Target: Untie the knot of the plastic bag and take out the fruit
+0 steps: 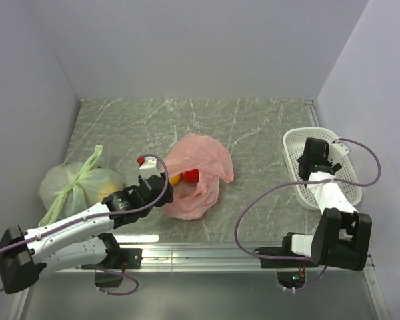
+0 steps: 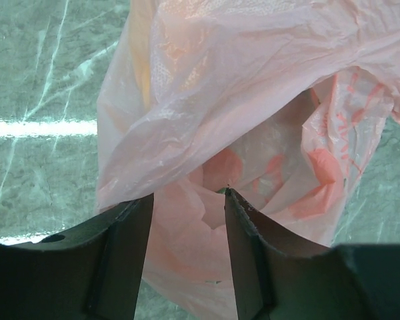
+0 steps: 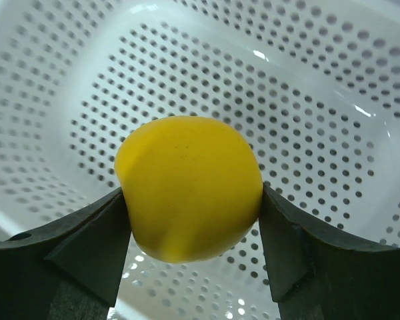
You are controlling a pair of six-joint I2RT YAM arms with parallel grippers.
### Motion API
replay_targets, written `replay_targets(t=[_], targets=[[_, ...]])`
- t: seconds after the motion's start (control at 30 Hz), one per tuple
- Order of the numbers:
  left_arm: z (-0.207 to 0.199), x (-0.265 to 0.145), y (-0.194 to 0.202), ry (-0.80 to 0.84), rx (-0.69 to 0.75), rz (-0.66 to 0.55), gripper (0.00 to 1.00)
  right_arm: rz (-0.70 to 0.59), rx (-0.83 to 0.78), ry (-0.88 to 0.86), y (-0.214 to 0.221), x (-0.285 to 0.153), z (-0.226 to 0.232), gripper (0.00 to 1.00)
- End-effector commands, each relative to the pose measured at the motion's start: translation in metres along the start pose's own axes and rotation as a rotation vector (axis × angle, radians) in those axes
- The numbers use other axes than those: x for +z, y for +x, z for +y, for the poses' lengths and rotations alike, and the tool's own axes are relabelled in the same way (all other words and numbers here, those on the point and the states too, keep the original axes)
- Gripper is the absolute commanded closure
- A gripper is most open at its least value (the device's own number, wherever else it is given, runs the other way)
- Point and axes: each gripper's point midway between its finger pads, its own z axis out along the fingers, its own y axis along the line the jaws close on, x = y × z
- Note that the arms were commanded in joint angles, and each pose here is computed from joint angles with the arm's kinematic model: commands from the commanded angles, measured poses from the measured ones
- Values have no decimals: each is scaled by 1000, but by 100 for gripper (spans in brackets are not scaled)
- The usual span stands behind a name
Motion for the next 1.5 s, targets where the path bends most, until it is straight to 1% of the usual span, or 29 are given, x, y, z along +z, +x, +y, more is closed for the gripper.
replay_targets(t=[0.0,0.03,0.1,0.13,0.2,0.23,0.27,0.33,0.4,0.47,0.53,0.6,0.63,0.7,0.73,0.77,0.83,0.9,0.93,0.97,1.0,1.03,1.07,1.1,1.23,1.27,1.33,1.43,1.47], targets=[[-19,-9,-23,69,-24,-43,47,12,58,-15,-14,4,11,30],[-20,-10,-23,74,-22,-42,45,21,56,-9,-13,3,11,19],[-21,-11,-23,83,-18,-38,42,18,65,-23,-19,1,16,15],[-22,-13,-25,91,-13,-42,37,19,69,-21,-20,-1,15,12],[-24,-15,-27,105,-9,-46,30,2,81,-46,-26,-7,17,11],[-25,-17,-29,112,-2,-52,23,-7,79,-49,-28,-9,16,11],[-26,-18,-31,119,1,-55,20,-19,84,-55,-31,-12,15,10],[-26,-21,-33,129,6,-62,15,-37,91,-88,-37,-19,17,9],[-30,-24,-38,143,12,-69,13,-46,86,-123,-46,-29,22,9],[-32,-30,-45,150,30,-74,11,-41,75,-238,-47,-44,41,9],[-33,-35,-53,147,46,-86,10,-103,31,-403,-55,-78,69,9],[-34,-40,-63,138,58,-104,10,-114,-5,-550,-51,-109,91,9],[-32,-40,-66,123,72,-107,10,-102,-64,-677,-37,-137,116,9],[-30,-42,-71,98,86,-113,10,-71,-123,-852,-22,-172,139,7],[-28,-40,-72,76,101,-114,10,-60,-160,-963,-8,-199,155,4],[-27,-41,-74,63,109,-114,10,-46,-181,-1019,2,-212,161,4],[-22,-37,-74,24,121,-111,11,2,-258,-1214,28,-258,178,4],[-22,-37,-75,15,127,-107,11,36,-340,-1347,53,-290,189,4],[-23,-37,-75,19,125,-107,11,16,-384,-1402,58,-304,194,4],[-27,-38,-75,39,125,-101,12,56,-460,-1472,83,-323,198,5],[-33,-39,-78,69,115,-112,12,57,-542,-1551,96,-337,200,7],[-36,-42,-78,101,116,-117,13,59,-579,-1592,103,-350,204,9],[-43,-45,-76,149,115,-106,13,94,-650,-1625,125,-359,207,9],[-48,-49,-77,183,113,-107,14,80,-717,-1668,136,-367,208,10],[-56,-65,-78,294,86,-124,15,104,-818,-1756,164,-385,220,13],[-55,-67,-78,295,79,-124,15,133,-849,-1752,177,-381,224,14],[-46,-71,-83,262,39,-150,16,126,-885,-1751,186,-377,232,16],[-34,-75,-93,214,4,-193,16,125,-922,-1695,202,-361,243,18],[-32,-74,-95,202,-1,-203,16,108,-960,-1666,209,-351,247,18]])
